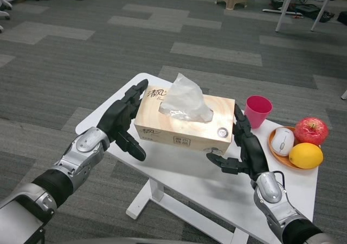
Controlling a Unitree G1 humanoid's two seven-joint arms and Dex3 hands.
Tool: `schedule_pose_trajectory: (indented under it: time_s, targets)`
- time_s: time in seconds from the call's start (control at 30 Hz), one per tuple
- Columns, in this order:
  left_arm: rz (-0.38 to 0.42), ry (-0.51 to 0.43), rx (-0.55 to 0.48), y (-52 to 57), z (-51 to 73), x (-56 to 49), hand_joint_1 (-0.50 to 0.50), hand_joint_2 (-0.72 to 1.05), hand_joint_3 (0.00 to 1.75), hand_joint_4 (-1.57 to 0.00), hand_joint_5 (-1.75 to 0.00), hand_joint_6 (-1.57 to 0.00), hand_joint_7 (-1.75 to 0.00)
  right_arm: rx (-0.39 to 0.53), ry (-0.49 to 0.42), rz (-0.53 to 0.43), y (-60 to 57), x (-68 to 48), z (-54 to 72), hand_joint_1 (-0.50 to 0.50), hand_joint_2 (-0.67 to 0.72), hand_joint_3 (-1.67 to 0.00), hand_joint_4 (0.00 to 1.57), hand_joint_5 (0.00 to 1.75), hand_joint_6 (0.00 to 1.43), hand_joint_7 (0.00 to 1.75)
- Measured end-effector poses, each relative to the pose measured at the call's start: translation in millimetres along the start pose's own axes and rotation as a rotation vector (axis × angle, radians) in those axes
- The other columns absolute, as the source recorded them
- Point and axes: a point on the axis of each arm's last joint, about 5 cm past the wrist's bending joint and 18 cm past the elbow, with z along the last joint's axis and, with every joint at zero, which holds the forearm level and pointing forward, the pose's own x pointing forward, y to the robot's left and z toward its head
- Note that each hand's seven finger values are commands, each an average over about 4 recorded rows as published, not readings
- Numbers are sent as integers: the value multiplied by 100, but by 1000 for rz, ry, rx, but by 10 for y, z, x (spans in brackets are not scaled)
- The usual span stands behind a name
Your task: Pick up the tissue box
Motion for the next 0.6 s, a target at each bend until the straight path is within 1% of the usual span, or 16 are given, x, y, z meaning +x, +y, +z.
schedule_pose_trajectory:
  time_s: [0.13,0.23,0.27,0.37,0.43,0.5,0.6]
  targets:
    - [0,0,0,0,0,0,50,-37,0,0,-103,0,-14,1,-9,0,-4,9,15,17,-54,-56,26,48,1,14]
    - [0,0,0,-1,-1,-1,50,-37,0,0,-103,0,-14,4,-17,-1,-5,16,27,17,-54,-56,26,56,0,14]
    - [0,0,0,-1,-1,-1,50,-37,0,0,-103,0,-14,5,-18,-2,-6,18,29,17,-54,-56,26,56,0,14]
    - [0,0,0,-1,-1,-1,50,-37,0,0,-103,0,-14,5,-20,-2,-7,19,31,17,-54,-56,26,48,1,14]
    - [0,0,0,-1,-1,-1,50,-37,0,0,-103,0,-14,5,-20,-2,-7,19,31,17,-54,-56,26,48,1,14]
    - [0,0,0,-1,-1,-1,50,-37,0,0,-103,0,-14,5,-21,-1,-6,20,32,17,-54,-56,26,53,0,14]
    - [0,1,0,-1,-2,-2,50,-37,0,0,-103,0,-14,6,-23,-1,-4,22,36,17,-54,-56,26,51,0,14]
